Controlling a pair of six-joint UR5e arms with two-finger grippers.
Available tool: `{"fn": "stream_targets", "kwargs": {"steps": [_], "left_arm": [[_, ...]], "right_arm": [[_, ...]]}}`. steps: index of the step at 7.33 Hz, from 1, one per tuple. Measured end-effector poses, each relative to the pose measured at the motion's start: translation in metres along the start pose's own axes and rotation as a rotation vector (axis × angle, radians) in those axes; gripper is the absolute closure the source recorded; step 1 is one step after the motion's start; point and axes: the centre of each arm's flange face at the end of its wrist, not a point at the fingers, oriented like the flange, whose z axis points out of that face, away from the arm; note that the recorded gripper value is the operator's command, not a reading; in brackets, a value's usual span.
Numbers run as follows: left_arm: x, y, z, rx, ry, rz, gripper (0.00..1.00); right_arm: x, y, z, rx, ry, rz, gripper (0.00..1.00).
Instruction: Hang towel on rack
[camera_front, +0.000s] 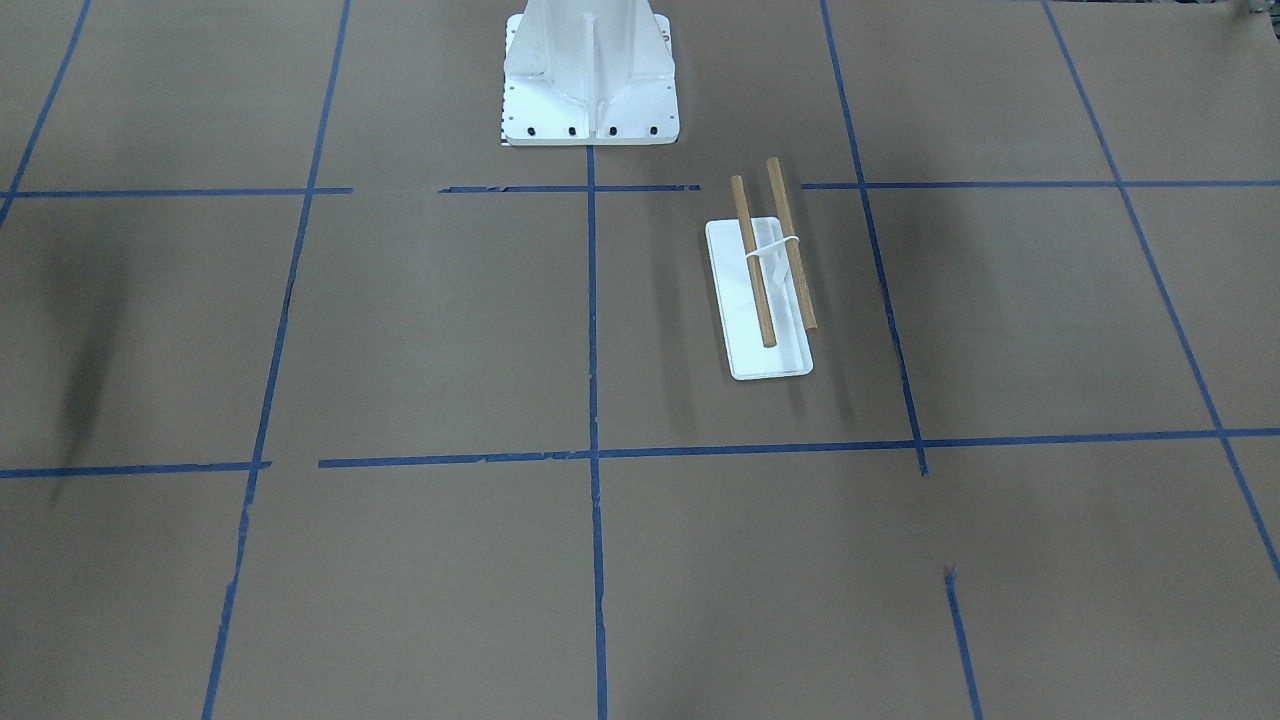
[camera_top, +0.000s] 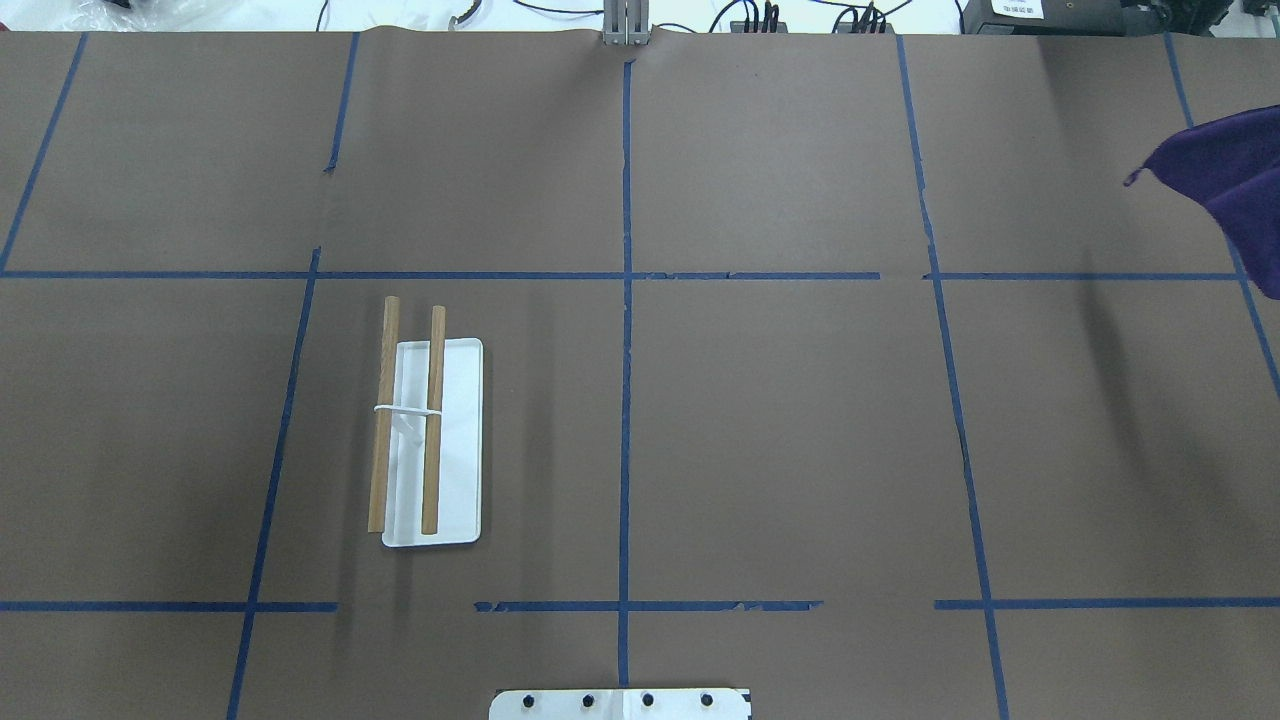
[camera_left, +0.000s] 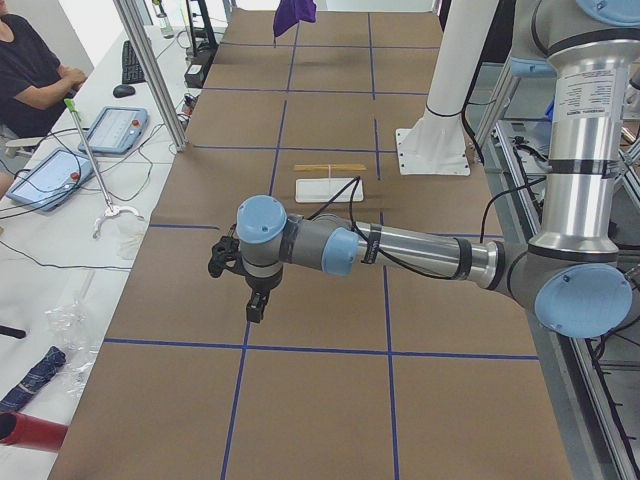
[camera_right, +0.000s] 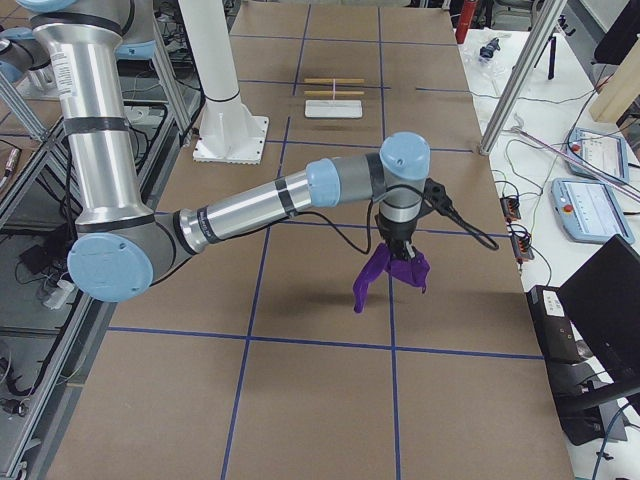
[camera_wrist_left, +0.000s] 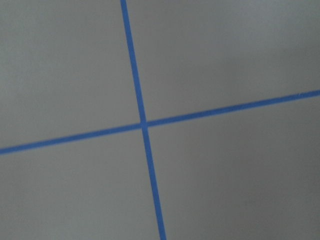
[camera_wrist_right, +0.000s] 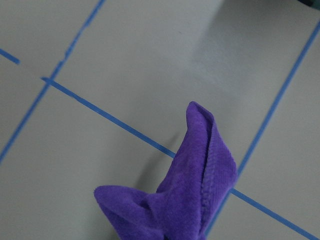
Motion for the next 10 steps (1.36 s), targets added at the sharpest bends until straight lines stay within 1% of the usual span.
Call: {"fn": "stream_targets", "kwargs": {"steps": [1,2,3,4,5,7,9,10], "left_arm": [[0.01,-0.012,-0.003,0.077,0.006,0.025,0.0],[0.025,-0.021,-0.001,0.149,0.027,0.035,0.0],[0.045,-0.026,0.005,0.202,0.061,0.027,0.0],[0.067,-0.03,0.012,0.237,0.105,0.007,0.0],[0.094,-0.032,0.02,0.264,0.161,-0.022,0.0],[0.153,-0.042,0.029,0.302,0.299,-0.101,0.0],[0.217,-0.051,0.035,0.351,0.441,-0.173,0.0],[0.256,-0.063,0.035,0.352,0.524,-0.254,0.0]], "right_arm": [[-0.041,-0.02,0.0,0.033,-0.021,0.028,1.0],[-0.082,-0.035,0.002,0.071,-0.05,0.058,1.0],[-0.121,-0.044,0.007,0.108,-0.093,0.1,1.0],[-0.159,-0.05,0.016,0.148,-0.151,0.147,1.0],[-0.191,-0.053,0.023,0.191,-0.214,0.2,1.0],[-0.244,-0.055,0.029,0.288,-0.324,0.291,1.0],[-0.307,-0.069,0.03,0.376,-0.406,0.368,1.0],[-0.345,-0.076,0.025,0.42,-0.449,0.414,1.0]]}}
